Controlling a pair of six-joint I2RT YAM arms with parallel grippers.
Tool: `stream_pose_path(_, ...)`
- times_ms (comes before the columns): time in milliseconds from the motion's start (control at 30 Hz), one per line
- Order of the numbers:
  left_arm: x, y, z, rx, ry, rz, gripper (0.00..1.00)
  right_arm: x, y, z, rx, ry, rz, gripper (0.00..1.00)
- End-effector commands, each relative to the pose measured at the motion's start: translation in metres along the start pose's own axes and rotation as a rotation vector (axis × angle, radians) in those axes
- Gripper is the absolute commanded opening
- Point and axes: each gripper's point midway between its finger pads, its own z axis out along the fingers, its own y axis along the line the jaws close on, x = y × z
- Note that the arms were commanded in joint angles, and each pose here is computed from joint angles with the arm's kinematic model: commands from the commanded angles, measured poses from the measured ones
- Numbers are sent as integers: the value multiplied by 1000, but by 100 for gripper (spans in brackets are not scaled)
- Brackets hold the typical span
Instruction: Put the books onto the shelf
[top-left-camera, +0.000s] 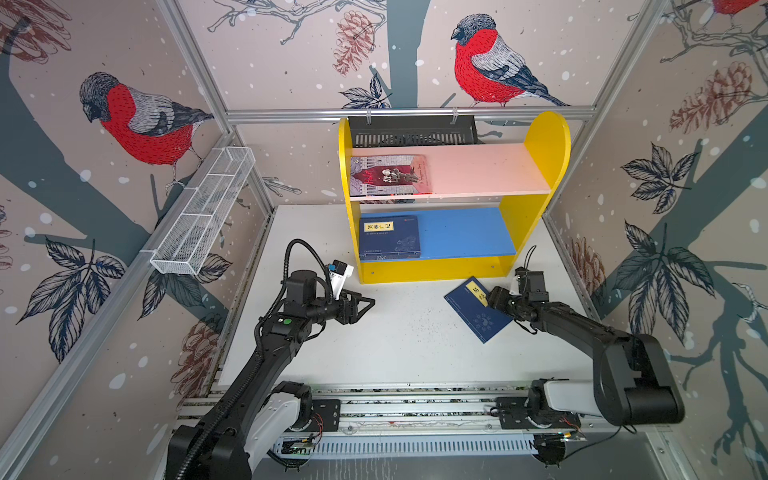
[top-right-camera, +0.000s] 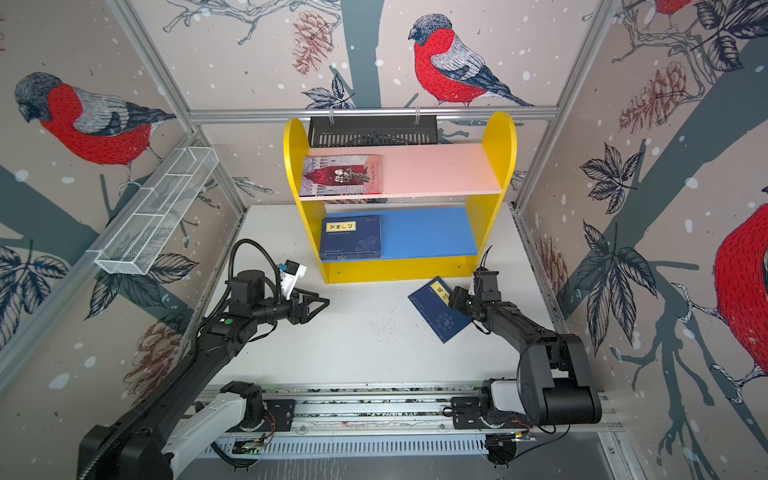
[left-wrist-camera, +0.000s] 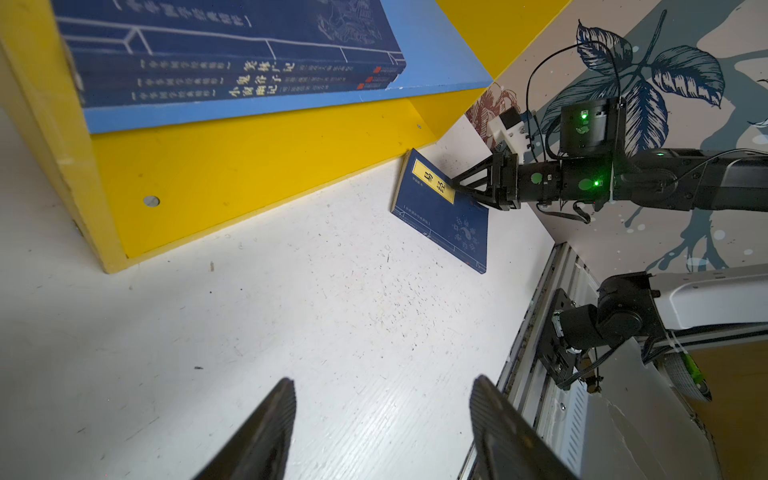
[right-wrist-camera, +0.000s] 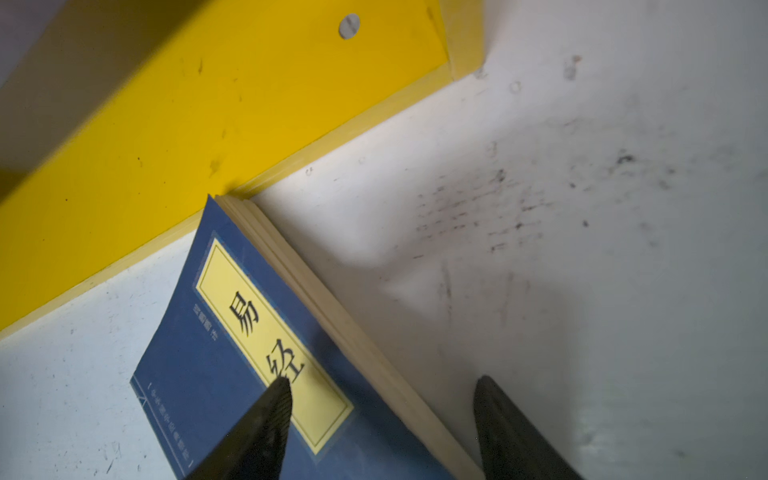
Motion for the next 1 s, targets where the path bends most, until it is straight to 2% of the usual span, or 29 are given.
stream_pose_path(0, -12, 5, -2, -42, -33, 53, 67, 5, 8, 1, -5, 24, -34, 69)
stream_pose_path(200, -14, 6, -3, -51, -29, 65, 66, 27, 33, 4, -15, 86, -112, 66)
stream_pose_path(367, -15, 5, -2, -42, -19, 72, 66, 15, 25, -5, 47, 3, -73, 71)
stream_pose_path(567, -14, 3, 0, -20, -19, 57, 66, -6, 32, -6, -29, -72, -35, 70)
stream_pose_path(967, -8, -4, 4, 53, -17, 57, 66, 13, 64, 13, -142, 44, -126, 65)
